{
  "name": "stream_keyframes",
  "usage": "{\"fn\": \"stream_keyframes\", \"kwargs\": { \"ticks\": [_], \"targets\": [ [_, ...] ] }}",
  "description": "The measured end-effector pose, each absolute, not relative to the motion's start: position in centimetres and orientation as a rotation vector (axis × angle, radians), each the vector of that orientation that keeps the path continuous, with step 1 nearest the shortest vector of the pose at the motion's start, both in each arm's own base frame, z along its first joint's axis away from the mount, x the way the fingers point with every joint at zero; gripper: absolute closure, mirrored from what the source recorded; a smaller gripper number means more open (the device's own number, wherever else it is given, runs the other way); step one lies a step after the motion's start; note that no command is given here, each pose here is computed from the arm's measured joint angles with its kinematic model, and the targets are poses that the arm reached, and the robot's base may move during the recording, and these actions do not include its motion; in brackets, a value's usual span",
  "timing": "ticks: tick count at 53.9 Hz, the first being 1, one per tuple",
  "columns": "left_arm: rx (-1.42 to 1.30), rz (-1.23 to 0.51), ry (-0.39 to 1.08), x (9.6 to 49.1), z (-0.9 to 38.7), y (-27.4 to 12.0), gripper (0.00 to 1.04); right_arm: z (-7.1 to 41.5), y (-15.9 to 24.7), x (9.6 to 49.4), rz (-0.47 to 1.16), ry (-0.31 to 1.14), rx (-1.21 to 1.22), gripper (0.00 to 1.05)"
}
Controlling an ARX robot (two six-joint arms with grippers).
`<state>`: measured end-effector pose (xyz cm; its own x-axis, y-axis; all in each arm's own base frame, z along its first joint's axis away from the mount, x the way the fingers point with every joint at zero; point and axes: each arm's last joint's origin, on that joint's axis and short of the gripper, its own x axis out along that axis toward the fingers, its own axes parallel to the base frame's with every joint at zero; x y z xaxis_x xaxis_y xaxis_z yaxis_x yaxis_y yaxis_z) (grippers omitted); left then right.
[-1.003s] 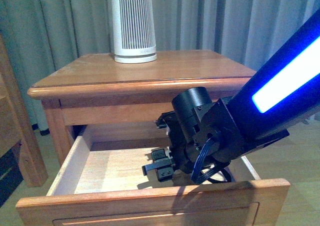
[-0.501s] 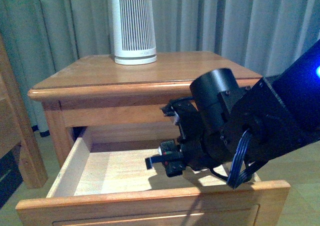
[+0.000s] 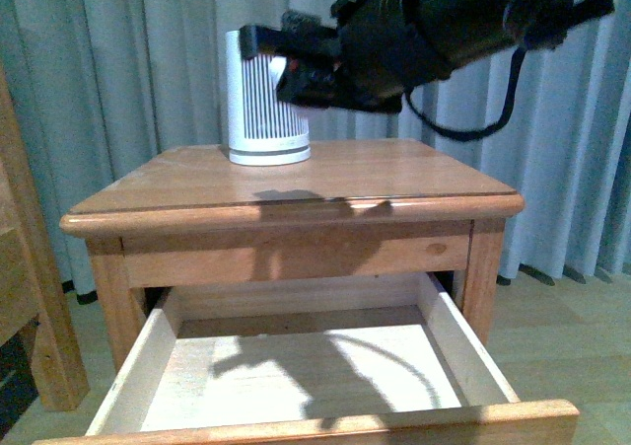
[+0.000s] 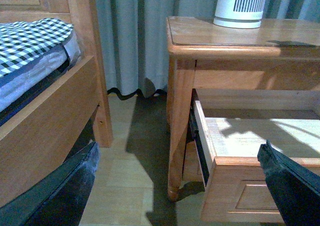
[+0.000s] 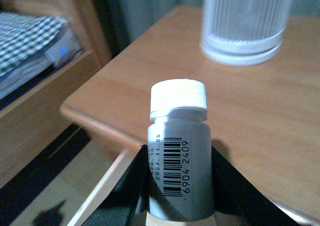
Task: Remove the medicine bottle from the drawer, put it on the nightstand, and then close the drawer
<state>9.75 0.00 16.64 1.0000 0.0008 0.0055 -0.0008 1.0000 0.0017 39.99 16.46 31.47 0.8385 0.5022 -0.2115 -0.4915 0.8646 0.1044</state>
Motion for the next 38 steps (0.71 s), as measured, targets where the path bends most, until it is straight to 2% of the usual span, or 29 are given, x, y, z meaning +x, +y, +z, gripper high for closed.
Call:
{"fn": "stream_keyframes", "kwargs": {
  "ticks": [8, 20, 27, 32, 38],
  "targets": [
    [0.002, 0.001, -0.006, 9.8, 16.6, 0.0, 0.07, 32.2, 14.9, 43.9, 0.389, 0.218, 0.01, 0.75],
    [0.002, 0.001, -0.006, 9.8, 16.6, 0.0, 0.07, 26.9, 15.4, 48.8, 0.3, 0.372, -0.038, 0.76],
    [0.002, 0.001, -0.006, 9.8, 16.6, 0.0, 0.07, 25.9, 16.4, 49.4, 0.283, 0.366, -0.055, 0.47],
    [0.002, 0.001, -0.006, 9.8, 16.6, 0.0, 0.07, 27.9, 16.5, 48.6, 0.302, 0.291, -0.031, 0.31],
    [0.002, 0.0, -0.006, 9.8, 16.6, 0.0, 0.07, 31.0, 15.8, 45.6, 0.35, 0.225, 0.023, 0.15]
  ]
}}
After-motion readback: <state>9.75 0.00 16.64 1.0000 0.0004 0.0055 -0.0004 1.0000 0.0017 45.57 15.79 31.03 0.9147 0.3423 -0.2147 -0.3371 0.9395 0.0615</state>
